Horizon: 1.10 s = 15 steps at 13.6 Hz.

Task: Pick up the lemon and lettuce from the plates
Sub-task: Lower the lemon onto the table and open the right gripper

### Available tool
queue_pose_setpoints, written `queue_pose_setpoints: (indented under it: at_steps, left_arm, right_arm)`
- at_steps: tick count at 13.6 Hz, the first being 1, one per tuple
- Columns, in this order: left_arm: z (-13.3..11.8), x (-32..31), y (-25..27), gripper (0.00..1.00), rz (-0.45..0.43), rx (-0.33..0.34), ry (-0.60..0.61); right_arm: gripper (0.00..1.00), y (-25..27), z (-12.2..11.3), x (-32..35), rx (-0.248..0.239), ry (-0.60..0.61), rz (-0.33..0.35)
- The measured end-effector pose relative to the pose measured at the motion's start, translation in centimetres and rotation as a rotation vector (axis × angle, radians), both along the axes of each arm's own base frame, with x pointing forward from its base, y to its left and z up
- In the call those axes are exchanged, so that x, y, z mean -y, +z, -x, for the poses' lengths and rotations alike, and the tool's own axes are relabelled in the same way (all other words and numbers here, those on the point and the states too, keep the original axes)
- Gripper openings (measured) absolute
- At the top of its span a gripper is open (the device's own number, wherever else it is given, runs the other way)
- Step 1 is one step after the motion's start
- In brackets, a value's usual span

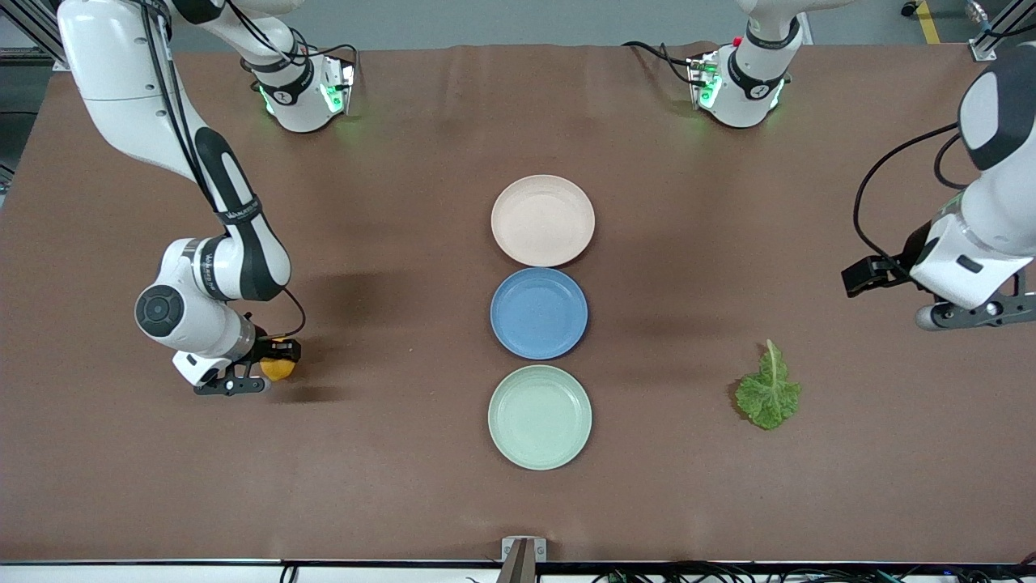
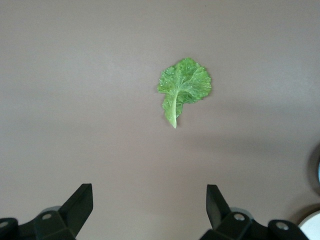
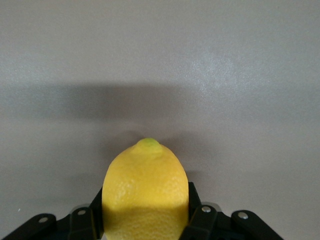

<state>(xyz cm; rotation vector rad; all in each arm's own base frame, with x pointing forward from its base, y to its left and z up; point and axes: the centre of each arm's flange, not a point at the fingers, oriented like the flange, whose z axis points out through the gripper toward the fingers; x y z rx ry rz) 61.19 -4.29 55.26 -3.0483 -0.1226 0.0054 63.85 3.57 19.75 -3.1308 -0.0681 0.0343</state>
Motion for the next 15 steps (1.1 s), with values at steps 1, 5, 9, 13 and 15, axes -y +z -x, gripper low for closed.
queue_pose_setpoints:
  at_steps: [1,5,9,13,15]
  left_arm:
    - [0.3,-0.3,1.0,1.00,-0.002,0.005,0.006]
    - [0.6,-2.0,3.9,1.00,-0.004,0.028,0.038]
    - [0.8,-3.0,4.9,1.00,-0.004,0.031,0.057]
    - [0.9,-2.9,6.6,1.00,-0.002,0.043,0.059]
    - [1.0,-2.8,7.5,1.00,0.000,0.056,0.058]
  right_arm:
    - [0.62,0.0,-0.2,0.0,0.003,0.001,0.000]
    - [0.62,-0.5,-0.8,-0.1,0.006,0.009,0.001]
    - [0.67,-0.8,-1.0,-0.1,0.005,0.016,0.002]
    - [1.00,0.6,-2.1,-0.3,0.006,0.021,-0.001]
    - [1.00,2.8,-3.0,-0.2,-0.044,0.020,-0.006]
